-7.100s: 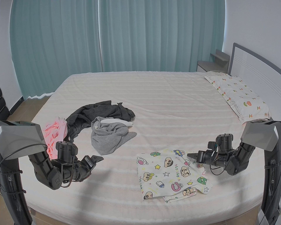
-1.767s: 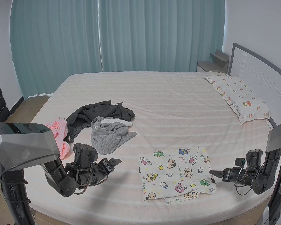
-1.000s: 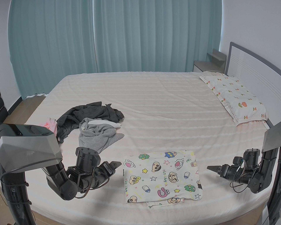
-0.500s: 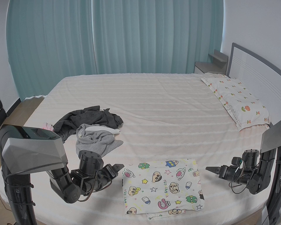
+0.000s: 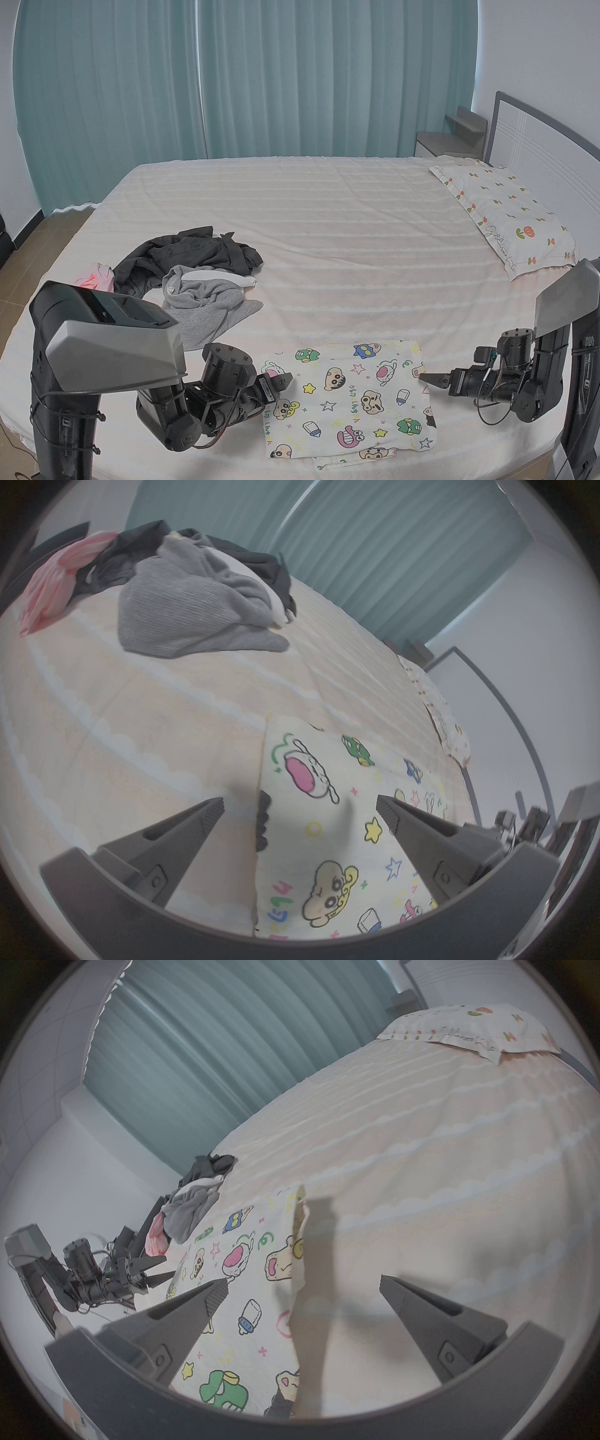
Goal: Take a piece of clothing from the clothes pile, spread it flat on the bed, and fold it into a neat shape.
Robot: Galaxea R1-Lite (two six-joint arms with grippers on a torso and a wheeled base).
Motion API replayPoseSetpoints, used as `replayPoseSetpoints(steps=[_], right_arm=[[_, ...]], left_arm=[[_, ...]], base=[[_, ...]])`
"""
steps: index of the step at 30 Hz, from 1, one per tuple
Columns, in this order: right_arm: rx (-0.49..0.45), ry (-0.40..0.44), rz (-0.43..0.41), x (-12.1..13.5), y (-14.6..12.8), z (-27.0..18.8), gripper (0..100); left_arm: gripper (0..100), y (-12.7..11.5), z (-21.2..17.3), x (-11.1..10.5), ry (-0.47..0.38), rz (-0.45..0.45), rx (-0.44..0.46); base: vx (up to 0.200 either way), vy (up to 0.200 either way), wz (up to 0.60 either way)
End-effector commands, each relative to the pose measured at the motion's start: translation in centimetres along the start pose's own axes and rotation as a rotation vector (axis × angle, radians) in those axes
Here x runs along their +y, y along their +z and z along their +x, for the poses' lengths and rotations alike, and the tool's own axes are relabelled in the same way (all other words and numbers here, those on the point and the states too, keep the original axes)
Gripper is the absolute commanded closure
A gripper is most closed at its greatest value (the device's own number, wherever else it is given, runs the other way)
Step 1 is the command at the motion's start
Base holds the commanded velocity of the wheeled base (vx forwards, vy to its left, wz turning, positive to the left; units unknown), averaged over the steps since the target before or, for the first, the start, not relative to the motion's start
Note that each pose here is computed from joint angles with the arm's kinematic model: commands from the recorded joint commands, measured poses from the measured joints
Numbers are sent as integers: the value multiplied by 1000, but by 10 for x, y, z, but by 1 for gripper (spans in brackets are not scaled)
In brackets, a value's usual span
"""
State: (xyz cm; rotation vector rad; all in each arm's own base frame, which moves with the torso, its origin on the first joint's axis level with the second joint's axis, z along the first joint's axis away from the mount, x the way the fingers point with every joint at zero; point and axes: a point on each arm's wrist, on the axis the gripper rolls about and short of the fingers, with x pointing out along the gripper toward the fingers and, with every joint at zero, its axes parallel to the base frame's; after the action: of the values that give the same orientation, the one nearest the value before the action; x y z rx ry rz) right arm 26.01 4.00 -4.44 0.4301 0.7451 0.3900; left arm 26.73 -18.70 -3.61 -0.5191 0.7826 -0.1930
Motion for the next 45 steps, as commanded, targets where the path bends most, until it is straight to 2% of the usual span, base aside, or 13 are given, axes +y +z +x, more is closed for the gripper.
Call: replayPoseSetpoints(steps=[1,10,15,22,23,24,45], right_arm=[[95,16,-22,7,-8,21,0],[115,71,-81,26,-6,39,0],[168,80,-89,33,-8,52,0],[190,88,-95,39,-8,54,0],[192,89,-95,39,-9,54,0],[194,95,-102,42,-9,56,100],[179,117,-93,44,-4,54,100]], left_arm=[[0,-21,14,-5,-5,70,45],[0,-24,25,-10,-4,131,33],[0,-25,26,-9,-3,135,34],[0,-26,26,-10,-5,160,39],[100,-26,26,-10,-5,160,41],[100,-26,26,-10,0,161,44],[100,-25,16,-10,9,140,31]], base=[[0,0,0],[0,0,0],[0,0,0],[0,0,0],[0,0,0],[0,0,0],[0,0,0]])
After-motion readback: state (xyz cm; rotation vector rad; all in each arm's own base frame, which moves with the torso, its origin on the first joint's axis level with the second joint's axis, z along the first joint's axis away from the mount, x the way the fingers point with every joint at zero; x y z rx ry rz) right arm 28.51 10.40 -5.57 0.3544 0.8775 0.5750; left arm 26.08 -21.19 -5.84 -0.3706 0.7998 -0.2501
